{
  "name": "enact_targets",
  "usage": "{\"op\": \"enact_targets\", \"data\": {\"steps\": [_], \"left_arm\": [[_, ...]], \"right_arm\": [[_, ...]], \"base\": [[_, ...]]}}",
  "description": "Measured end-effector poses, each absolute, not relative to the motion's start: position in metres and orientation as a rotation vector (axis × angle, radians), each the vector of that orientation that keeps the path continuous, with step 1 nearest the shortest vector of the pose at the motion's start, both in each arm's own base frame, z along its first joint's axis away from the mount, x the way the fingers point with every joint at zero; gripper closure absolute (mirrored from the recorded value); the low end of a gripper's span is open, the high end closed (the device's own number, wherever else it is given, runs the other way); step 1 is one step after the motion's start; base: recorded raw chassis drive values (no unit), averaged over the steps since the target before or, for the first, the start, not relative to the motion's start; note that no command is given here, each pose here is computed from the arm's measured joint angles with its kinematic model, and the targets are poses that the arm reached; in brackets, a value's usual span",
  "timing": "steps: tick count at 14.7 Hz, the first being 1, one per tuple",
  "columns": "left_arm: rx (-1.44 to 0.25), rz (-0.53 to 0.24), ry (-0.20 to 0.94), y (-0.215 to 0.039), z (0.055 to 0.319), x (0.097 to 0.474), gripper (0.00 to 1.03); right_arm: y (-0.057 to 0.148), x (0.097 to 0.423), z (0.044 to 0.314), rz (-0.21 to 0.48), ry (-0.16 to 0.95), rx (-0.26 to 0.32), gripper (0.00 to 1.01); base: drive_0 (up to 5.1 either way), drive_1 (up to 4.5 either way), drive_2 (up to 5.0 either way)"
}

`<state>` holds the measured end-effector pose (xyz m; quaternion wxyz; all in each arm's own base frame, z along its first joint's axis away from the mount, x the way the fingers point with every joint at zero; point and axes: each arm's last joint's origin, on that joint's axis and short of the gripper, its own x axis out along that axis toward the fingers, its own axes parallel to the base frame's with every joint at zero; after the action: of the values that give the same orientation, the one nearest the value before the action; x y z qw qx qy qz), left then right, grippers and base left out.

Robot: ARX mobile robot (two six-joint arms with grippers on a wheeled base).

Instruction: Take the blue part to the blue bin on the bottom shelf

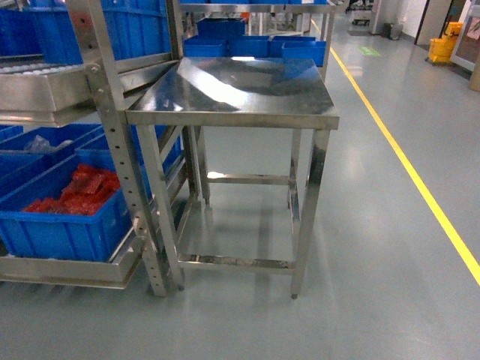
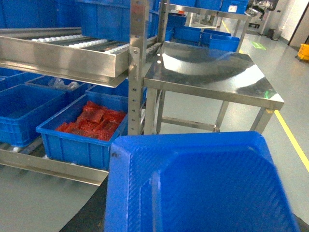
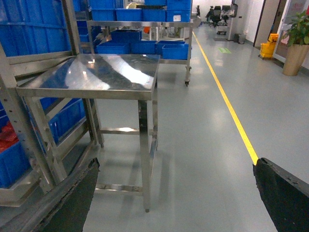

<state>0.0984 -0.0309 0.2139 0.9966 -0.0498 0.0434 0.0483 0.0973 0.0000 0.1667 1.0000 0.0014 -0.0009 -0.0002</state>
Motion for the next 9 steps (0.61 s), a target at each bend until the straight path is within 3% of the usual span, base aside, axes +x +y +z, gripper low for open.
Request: {"op": "enact_targets", "data": {"steps": [9], "left_arm": [[-0.102,0.096,0.084,-0.0310,0.2142,0.0984,0.60]], "right_arm": [[0.0000,0.0973,0.1669,0.000,-0.004,0.003,0.03]], "base": [[0.0,4.23,-4.3]]}}
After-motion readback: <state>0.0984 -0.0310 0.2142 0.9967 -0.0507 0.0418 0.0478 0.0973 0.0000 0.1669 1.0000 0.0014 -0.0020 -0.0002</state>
